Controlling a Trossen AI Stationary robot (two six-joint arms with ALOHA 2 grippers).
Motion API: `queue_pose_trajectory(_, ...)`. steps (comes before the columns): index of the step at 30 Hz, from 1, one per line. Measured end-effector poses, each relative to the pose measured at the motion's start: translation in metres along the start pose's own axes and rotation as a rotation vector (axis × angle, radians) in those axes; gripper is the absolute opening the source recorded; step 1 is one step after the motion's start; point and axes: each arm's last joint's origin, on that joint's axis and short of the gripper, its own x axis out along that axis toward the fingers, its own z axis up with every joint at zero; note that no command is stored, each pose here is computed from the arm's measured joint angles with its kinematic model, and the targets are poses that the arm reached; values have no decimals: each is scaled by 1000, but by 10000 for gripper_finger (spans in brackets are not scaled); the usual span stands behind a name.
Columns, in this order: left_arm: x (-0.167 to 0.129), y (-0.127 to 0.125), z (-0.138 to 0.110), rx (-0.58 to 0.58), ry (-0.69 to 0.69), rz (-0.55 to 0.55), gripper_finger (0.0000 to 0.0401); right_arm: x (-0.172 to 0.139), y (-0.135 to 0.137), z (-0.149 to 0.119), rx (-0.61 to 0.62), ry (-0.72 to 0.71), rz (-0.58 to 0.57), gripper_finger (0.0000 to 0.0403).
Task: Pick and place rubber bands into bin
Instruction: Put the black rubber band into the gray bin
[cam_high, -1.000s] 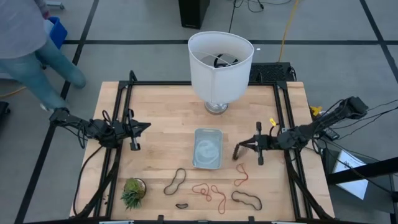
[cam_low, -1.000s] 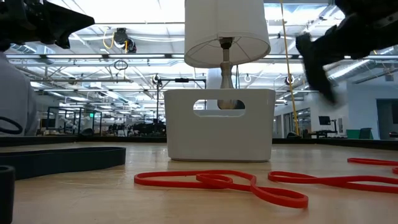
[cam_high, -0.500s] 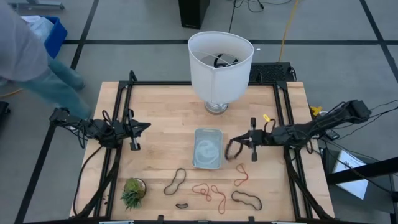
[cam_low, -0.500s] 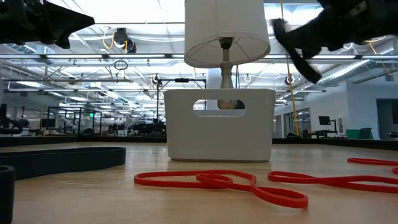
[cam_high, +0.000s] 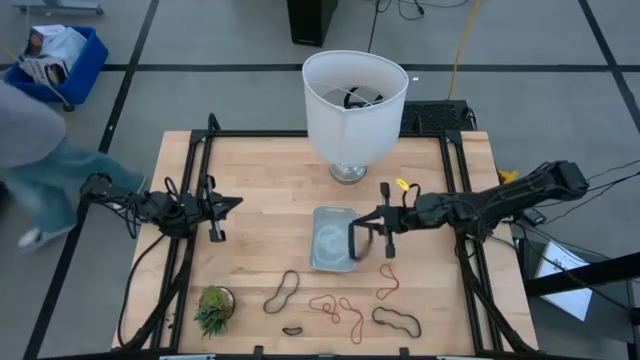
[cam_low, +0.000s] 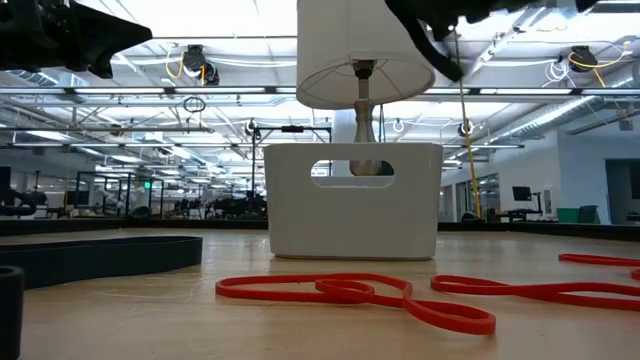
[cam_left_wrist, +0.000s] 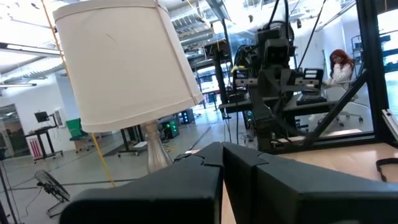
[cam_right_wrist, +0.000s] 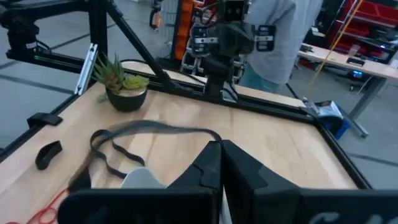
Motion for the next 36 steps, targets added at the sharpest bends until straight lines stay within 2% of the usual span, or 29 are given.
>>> queue_pose_trajectory(6, 0, 0, 0, -1, 2, 5, 8, 19, -7, 17, -20, -16, 25, 0)
queue_pose_trajectory(11, 0, 0, 0, -2, 2, 6, 8, 35, -15, 13, -17, 23, 48, 0)
queue_pose_trajectory(21, 0, 1, 0, 0, 9, 24, 8, 76, -14, -24, 10, 125, 74, 0)
queue_pose_trajectory(36, 0, 1, 0, -4, 9, 24, 8, 105, -2, -75, 30, 325, 105, 0)
